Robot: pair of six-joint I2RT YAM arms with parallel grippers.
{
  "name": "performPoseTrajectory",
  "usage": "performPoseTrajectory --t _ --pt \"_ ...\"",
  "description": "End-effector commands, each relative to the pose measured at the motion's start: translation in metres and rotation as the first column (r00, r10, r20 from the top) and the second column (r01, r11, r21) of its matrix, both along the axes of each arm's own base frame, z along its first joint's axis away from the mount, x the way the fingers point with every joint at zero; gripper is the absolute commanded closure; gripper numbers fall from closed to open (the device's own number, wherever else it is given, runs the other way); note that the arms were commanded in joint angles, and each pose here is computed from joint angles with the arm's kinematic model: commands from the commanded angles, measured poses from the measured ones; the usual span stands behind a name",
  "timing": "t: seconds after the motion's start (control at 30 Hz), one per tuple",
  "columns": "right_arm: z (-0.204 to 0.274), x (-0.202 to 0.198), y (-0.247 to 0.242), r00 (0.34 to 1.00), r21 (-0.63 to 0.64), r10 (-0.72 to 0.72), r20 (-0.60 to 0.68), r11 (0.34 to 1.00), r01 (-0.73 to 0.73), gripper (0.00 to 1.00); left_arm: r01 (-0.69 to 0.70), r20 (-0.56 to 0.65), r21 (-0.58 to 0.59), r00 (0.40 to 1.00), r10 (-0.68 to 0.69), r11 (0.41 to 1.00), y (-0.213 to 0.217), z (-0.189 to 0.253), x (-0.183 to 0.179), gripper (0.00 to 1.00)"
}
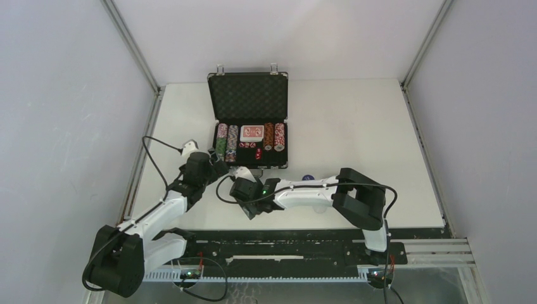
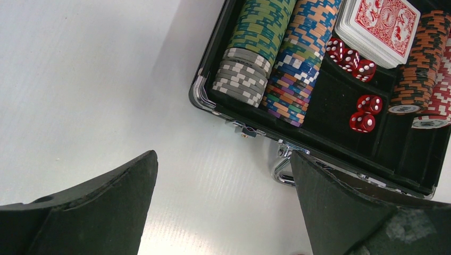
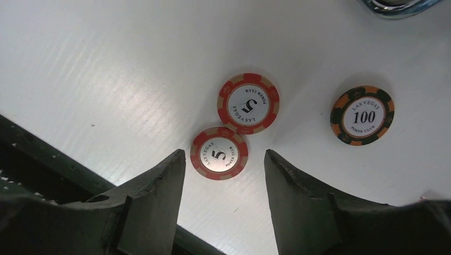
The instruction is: Pack up texas hold em set
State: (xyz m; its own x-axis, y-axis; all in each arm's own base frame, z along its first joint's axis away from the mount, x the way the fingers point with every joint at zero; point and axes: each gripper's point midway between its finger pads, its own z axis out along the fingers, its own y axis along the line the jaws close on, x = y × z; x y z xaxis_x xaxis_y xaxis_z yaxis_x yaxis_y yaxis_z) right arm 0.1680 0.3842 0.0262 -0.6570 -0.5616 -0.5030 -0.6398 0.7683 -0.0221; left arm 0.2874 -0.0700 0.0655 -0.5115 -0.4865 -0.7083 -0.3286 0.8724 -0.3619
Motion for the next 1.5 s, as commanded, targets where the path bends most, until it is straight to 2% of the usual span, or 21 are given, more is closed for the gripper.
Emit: performPoseTrajectory --t 0.0,0.57,1.47 --pt "-0.004 0.003 0.008 1.0 0.015 0.006 0.001 1.0 -0.006 0.36 -0.008 0.078 -0.019 0.997 0.009 1.0 -0.003 0.026 0.018 0.01" --pt "-0.004 -0.002 0.006 1.0 -0.001 0.0 0.011 1.0 0.0 0.49 -0.007 0.079 -0.021 0.997 0.008 1.0 -0.003 0.026 0.017 0.01" --pt "0.035 0.016 0.007 0.998 0.081 -0.02 0.058 0.997 0.015 0.5 -0.011 0.075 -0.015 0.997 0.012 1.0 -0.002 0.025 0.018 0.01"
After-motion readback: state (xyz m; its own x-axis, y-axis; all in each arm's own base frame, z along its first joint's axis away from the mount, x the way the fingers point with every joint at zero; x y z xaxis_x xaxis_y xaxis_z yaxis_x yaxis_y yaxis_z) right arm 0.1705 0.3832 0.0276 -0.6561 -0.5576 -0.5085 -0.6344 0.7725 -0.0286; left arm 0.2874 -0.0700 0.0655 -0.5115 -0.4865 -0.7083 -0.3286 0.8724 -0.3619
